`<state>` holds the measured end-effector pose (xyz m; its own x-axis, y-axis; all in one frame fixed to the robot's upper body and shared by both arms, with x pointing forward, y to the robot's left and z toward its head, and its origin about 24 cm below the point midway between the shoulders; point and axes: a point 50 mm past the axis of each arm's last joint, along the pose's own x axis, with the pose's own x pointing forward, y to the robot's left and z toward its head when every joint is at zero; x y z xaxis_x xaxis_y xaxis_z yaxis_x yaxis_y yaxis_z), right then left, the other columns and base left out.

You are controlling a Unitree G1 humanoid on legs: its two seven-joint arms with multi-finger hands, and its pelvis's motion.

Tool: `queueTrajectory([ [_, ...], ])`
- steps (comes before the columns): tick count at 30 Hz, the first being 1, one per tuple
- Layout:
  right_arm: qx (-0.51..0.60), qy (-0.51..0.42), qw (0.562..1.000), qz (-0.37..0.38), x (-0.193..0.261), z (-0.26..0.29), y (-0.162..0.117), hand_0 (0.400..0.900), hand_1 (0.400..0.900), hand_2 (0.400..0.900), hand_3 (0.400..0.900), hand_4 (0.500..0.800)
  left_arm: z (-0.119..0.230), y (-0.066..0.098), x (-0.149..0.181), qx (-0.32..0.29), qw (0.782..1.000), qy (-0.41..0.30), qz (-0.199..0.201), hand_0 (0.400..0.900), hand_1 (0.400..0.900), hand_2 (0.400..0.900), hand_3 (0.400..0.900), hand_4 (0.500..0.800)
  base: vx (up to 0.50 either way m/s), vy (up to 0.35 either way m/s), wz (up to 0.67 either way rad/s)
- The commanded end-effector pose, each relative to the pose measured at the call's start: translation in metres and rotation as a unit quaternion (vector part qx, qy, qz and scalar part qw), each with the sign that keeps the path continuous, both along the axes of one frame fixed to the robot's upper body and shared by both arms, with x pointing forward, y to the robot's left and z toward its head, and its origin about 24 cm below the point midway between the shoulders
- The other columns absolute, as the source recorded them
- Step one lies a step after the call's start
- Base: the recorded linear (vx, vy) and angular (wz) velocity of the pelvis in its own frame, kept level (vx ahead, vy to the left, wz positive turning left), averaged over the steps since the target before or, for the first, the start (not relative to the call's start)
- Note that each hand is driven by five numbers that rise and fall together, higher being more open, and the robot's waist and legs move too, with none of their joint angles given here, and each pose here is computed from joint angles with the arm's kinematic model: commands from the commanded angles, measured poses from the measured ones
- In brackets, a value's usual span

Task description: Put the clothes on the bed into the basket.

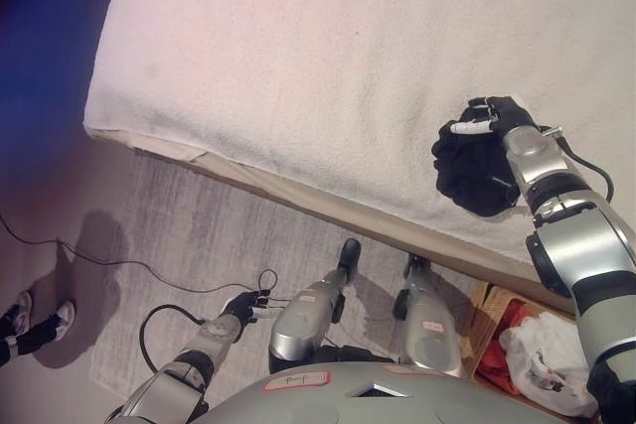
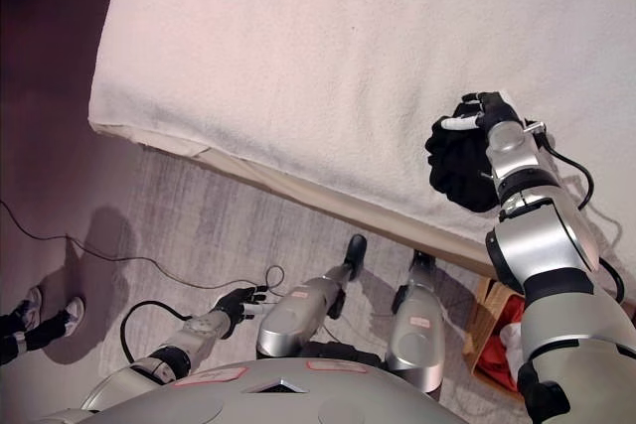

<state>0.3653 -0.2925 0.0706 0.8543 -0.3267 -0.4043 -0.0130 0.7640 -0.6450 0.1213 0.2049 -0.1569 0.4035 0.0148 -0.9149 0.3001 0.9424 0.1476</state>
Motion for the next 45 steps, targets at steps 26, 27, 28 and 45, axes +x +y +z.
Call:
queueTrajectory([
  [26,-0.049,0.018,0.999,0.006,0.005,0.013,-0.003,0.400,0.400,0.400,0.400,0.500,-0.002,0.035,-0.016,0.079,0.995,0.063,0.007,0.900,0.900,0.900,0.900,0.800,-0.011,0.006,-0.06],
  [27,-0.056,0.009,0.998,0.009,0.009,0.022,-0.004,0.400,0.400,0.400,0.400,0.500,-0.001,0.037,-0.016,0.080,0.995,0.064,0.008,0.900,0.900,0.900,0.900,0.800,0.015,-0.005,-0.31],
  [28,-0.068,0.005,0.998,0.018,0.011,0.029,-0.003,0.400,0.400,0.400,0.400,0.500,-0.001,0.038,-0.017,0.082,0.994,0.066,0.011,0.900,0.900,0.900,0.900,0.800,0.028,-0.002,-0.51],
  [45,-0.174,0.001,0.985,-0.001,0.006,0.098,-0.055,0.400,0.400,0.400,0.400,0.500,0.007,0.077,-0.034,0.117,0.987,0.096,0.047,0.900,0.900,0.900,0.900,0.800,0.035,0.038,-0.59],
])
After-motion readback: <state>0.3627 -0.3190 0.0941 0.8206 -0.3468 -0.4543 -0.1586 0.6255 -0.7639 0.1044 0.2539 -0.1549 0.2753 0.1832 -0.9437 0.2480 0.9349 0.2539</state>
